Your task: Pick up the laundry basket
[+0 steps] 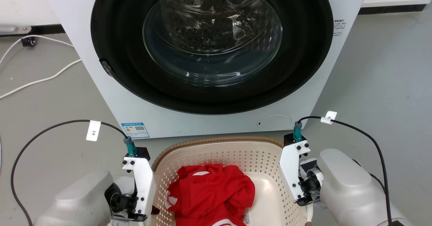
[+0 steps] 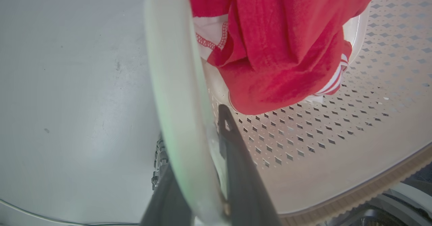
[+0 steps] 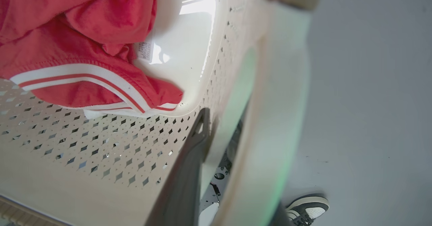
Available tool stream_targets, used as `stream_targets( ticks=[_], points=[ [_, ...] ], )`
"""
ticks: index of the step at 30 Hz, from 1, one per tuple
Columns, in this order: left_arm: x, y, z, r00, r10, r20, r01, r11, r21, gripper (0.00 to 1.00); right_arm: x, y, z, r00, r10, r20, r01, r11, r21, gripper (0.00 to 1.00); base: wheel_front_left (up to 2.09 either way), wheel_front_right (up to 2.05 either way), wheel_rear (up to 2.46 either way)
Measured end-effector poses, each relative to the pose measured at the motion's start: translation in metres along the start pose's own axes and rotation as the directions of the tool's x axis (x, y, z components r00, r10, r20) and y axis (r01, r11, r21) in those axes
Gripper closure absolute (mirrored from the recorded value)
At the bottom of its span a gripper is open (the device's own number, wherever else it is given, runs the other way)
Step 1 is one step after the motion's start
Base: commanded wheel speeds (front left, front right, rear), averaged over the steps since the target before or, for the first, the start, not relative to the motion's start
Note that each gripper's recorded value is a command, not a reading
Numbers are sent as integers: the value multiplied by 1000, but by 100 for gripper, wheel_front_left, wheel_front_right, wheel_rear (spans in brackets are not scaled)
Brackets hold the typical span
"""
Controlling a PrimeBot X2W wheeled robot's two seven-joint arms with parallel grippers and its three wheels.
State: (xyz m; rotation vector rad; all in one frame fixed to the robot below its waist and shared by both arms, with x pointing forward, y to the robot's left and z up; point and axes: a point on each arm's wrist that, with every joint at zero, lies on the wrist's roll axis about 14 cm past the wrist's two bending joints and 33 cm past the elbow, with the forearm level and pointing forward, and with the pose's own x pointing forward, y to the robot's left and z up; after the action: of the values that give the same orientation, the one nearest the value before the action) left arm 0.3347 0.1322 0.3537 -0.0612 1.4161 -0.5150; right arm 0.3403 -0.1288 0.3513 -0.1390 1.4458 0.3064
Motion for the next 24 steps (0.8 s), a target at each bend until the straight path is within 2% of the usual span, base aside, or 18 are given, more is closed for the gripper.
stream_targets(
  ticks=[24],
  points=[
    [1, 2, -2, 1000, 8, -10, -8, 1000, -18, 100, 1, 1, -4, 1000, 9, -5, -9, 1000, 10, 100, 0, 0, 0]
  ],
)
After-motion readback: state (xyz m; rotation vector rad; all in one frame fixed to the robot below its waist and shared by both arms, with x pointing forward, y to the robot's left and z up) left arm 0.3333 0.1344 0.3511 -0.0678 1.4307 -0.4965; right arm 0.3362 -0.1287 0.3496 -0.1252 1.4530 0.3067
